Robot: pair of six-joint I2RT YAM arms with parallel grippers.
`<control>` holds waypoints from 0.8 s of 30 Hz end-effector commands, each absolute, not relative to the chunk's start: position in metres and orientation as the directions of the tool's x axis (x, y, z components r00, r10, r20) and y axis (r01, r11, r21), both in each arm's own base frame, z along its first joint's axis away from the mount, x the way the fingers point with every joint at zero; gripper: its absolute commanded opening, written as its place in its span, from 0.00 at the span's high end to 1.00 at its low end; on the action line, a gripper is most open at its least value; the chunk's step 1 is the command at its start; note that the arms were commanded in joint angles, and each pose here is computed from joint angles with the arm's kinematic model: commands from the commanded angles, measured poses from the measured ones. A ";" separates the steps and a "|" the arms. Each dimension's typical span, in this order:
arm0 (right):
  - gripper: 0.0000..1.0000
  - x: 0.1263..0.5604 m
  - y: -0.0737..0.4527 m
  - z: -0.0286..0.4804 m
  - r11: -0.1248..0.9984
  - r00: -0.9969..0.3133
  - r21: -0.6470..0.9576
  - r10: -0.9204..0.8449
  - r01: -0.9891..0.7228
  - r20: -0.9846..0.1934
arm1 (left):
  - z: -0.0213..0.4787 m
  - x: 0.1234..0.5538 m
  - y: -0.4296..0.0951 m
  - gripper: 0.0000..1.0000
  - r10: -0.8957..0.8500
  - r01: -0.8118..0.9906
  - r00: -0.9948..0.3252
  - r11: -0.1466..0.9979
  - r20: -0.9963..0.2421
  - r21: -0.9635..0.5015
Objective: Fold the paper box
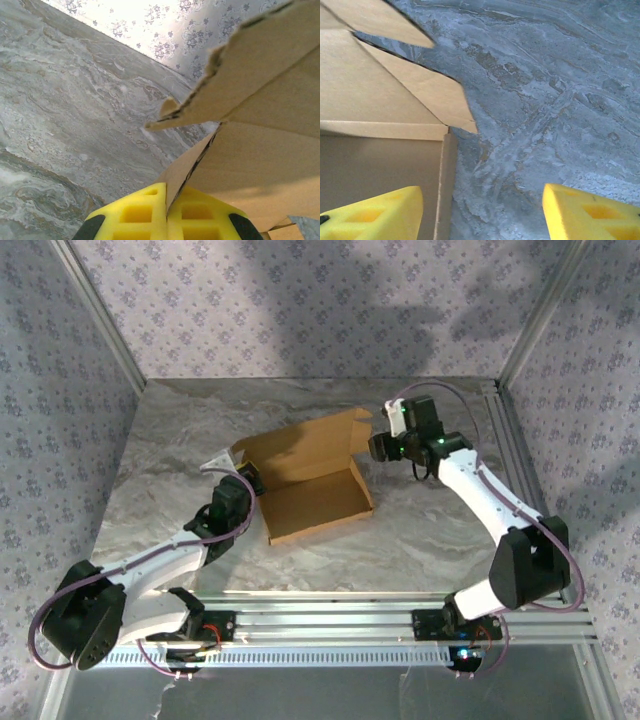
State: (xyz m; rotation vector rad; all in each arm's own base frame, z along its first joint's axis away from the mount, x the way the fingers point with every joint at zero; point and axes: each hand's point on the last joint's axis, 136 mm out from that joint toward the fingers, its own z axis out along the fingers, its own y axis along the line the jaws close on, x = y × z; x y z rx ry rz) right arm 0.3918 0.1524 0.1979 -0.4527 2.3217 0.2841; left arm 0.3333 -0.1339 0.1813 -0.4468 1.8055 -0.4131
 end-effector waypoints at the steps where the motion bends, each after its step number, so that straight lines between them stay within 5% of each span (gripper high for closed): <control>1: 0.33 0.395 0.175 0.209 0.816 -0.584 0.098 -0.318 -0.570 -0.747 | 0.181 0.337 -0.135 1.00 -0.459 -0.079 -0.286 0.886 -0.841 -0.456; 24: 0.40 0.431 0.204 0.191 0.682 -0.506 0.107 -0.418 -0.723 -0.755 | 0.185 0.347 -0.139 1.00 -0.445 -0.069 -0.298 0.892 -0.844 -0.446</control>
